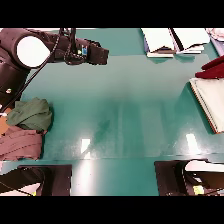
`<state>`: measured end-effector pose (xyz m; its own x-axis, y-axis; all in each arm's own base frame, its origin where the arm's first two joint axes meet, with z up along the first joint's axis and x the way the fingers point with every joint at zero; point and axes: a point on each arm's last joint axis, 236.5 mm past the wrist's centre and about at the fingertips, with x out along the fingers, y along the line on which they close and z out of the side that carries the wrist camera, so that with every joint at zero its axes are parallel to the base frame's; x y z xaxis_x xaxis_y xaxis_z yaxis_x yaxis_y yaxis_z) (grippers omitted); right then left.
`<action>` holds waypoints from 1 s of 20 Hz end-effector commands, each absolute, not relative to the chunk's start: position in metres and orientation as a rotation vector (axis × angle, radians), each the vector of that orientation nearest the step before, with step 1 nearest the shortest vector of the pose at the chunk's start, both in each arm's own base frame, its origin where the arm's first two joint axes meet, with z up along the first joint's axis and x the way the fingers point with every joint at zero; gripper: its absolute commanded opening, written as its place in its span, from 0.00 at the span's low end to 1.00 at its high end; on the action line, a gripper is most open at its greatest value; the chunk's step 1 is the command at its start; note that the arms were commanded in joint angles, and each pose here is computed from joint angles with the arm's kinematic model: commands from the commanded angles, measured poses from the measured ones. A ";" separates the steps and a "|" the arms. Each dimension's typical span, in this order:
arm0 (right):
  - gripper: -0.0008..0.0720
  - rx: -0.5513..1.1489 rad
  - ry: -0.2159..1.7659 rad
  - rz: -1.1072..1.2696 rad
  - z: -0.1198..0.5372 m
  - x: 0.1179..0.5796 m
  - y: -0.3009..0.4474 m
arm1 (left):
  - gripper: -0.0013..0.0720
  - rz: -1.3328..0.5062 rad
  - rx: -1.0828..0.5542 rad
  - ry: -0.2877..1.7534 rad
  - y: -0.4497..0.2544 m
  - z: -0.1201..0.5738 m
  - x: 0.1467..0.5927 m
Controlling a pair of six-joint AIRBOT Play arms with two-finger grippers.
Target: Fold the shirts.
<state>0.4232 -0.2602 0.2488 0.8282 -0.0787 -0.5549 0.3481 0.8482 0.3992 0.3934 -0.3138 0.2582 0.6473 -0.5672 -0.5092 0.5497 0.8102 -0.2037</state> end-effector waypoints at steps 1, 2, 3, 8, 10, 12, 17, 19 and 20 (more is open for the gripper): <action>0.04 0.556 0.593 -0.270 0.233 0.395 -0.260 | 0.05 -0.637 -0.024 0.588 -0.314 0.258 0.393; 0.04 0.572 0.619 -0.286 0.219 0.385 -0.261 | 0.05 -0.641 -0.012 0.584 -0.314 0.258 0.393; 0.04 0.576 0.661 -0.323 0.202 0.370 -0.265 | 0.05 -0.642 -0.012 0.584 -0.314 0.258 0.393; 0.04 0.544 0.950 -0.539 0.110 0.274 -0.281 | 0.05 -0.643 -0.006 0.583 -0.314 0.258 0.393; 0.42 0.551 1.022 -0.611 0.089 0.239 -0.286 | 0.05 -0.643 -0.006 0.582 -0.314 0.258 0.393; 0.86 0.546 1.059 -0.681 0.082 0.212 -0.296 | 0.05 -0.643 -0.006 0.582 -0.314 0.258 0.393; 0.88 0.483 0.925 -0.754 0.119 0.206 -0.308 | 0.05 -0.643 -0.006 0.582 -0.314 0.258 0.393; 0.88 0.447 0.794 -0.704 0.147 0.236 -0.298 | 0.05 -0.644 -0.008 0.583 -0.314 0.258 0.393; 0.88 0.452 0.720 -0.636 0.163 0.260 -0.282 | 0.05 -0.645 -0.009 0.581 -0.314 0.258 0.393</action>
<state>0.2265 -0.2979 0.1284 0.4414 -0.3557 -0.8238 0.7245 0.6830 0.0933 0.3933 -0.3138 0.2581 0.6467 -0.5672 -0.5099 0.5636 0.8058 -0.1816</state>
